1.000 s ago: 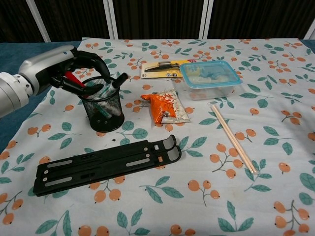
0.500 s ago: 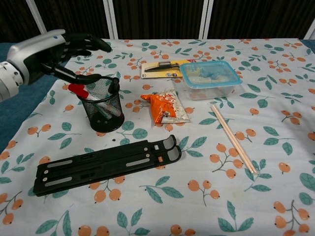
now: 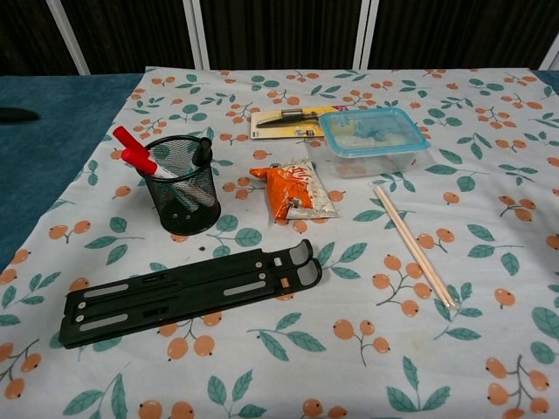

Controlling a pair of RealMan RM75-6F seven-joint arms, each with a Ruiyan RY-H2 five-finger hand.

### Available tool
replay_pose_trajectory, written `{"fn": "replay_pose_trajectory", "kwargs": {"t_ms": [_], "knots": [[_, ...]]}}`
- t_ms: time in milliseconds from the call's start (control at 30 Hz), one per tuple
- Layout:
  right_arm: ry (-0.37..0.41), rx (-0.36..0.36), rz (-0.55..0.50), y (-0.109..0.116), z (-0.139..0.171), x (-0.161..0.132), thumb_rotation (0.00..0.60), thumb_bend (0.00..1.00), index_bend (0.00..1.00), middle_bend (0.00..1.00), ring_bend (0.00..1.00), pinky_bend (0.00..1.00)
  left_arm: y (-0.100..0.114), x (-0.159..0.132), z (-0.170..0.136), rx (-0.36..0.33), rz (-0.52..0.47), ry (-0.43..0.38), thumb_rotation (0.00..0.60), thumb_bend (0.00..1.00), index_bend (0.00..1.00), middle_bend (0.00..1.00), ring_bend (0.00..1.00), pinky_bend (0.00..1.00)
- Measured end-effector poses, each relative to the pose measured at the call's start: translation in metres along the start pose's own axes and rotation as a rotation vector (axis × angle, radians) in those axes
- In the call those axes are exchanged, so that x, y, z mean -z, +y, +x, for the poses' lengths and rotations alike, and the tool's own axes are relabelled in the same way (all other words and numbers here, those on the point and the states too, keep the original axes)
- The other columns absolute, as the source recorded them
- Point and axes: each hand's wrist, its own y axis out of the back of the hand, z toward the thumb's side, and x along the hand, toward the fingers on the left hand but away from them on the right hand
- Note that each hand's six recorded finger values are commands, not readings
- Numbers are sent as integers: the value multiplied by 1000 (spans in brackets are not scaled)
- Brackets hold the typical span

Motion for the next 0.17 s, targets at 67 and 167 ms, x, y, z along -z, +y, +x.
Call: {"fn": "replay_pose_trajectory", "kwargs": {"t_ms": [67, 167], "knots": [[5, 0, 7, 0, 0, 0, 600, 162, 0, 0, 0, 182, 11, 15, -26, -27, 73, 60, 600, 60, 0, 0, 0, 0], [6, 3, 9, 0, 1, 0, 600, 163, 0, 0, 0, 181, 17, 32, -57, -12, 152, 136, 600, 60, 0, 0, 0, 0]]}}
